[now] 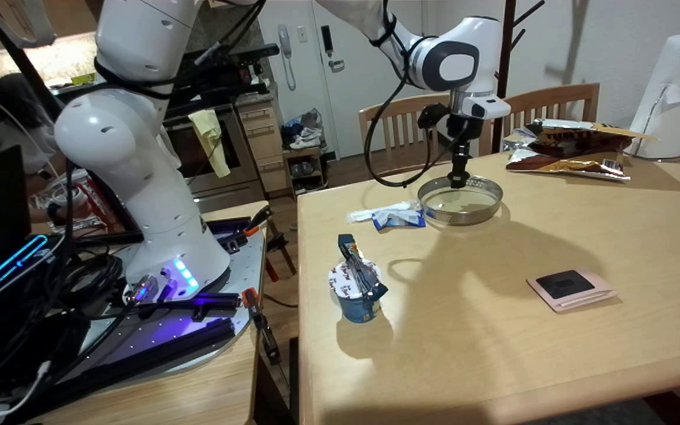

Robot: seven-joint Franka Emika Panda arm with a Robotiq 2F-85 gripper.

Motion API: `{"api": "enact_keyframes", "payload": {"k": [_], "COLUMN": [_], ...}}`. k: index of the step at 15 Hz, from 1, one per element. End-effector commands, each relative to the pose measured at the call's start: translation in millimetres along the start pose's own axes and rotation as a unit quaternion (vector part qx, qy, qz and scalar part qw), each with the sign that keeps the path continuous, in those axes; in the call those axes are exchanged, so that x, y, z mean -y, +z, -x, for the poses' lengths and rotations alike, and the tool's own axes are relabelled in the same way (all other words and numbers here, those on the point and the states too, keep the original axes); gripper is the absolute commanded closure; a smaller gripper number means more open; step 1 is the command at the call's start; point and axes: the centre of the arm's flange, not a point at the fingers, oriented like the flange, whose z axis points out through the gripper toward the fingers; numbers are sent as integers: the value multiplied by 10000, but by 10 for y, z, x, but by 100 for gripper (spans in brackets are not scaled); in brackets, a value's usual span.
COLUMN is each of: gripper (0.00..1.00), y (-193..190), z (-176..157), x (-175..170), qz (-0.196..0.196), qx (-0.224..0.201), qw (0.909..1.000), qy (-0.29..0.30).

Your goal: Remove the lid from the top of the white and blue objects on the table

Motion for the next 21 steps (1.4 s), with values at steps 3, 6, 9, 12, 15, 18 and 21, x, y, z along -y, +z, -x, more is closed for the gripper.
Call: {"api": "enact_keyframes", "payload": {"k": [3,6,9,12,15,18,21], "gripper": [65,65,65,65,65,13,1], "y": [-112,-112,-111,-110,-108,-109,-148], "z": [-74,-70,-53,-34,-20,-15,-32], "x": [15,21,33,65,87,90,100], "qz": [-149,-197,-282,-456,-567,-604,-619], "qx": [-25,7,130,228,295,337,337], "qw": [9999,9998,9995,9987,9979,9976,9974], "qy": [-1,5,31,17,51,100,144]}}
